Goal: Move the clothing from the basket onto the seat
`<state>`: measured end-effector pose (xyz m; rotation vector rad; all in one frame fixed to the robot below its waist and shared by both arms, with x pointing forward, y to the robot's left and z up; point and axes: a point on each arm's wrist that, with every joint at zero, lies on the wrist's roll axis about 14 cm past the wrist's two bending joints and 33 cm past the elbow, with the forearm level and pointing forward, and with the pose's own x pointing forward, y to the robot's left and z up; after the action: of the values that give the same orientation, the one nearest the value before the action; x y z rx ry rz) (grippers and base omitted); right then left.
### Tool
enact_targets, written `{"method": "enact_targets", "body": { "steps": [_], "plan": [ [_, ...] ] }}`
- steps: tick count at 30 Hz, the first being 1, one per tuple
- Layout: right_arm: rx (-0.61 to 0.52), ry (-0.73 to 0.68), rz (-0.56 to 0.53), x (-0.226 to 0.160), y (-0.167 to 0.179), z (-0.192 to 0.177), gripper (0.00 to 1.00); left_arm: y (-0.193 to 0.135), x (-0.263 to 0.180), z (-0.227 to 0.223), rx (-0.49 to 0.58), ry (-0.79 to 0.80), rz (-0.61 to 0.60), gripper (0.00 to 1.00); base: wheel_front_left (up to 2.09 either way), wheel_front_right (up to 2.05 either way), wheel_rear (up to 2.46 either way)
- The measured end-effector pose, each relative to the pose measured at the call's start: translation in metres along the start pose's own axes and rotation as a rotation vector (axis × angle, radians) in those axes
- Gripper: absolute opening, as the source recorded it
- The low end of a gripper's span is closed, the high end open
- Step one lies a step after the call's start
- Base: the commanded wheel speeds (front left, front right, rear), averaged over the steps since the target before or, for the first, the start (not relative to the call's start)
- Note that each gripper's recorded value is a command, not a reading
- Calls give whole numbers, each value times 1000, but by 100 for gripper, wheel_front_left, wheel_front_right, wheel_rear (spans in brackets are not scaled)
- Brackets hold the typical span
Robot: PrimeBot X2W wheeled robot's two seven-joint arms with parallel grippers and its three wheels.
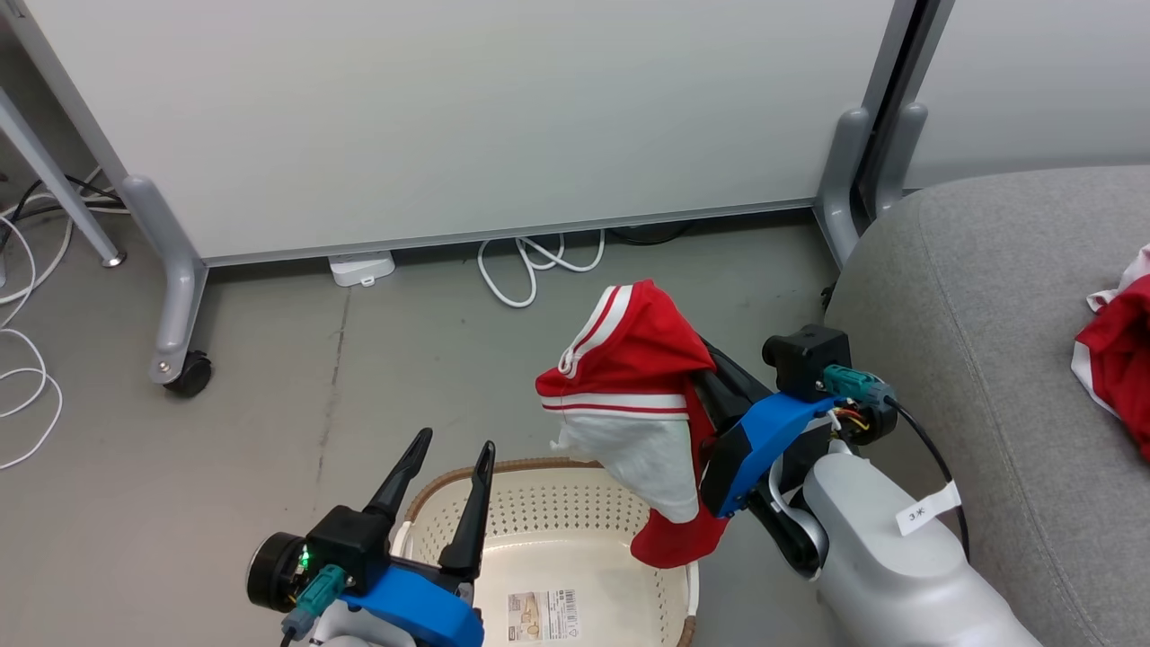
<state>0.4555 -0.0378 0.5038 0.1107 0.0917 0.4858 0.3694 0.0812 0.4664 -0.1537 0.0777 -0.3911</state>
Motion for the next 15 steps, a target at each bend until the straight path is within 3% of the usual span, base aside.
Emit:
{"method": "enact_targets", "body": {
  "steps": [15],
  "plan": [
    [18,-54,-110,-26,-37,14,0,-34,25,-3,4,9,-128,100,0,0,0]
  ]
}}
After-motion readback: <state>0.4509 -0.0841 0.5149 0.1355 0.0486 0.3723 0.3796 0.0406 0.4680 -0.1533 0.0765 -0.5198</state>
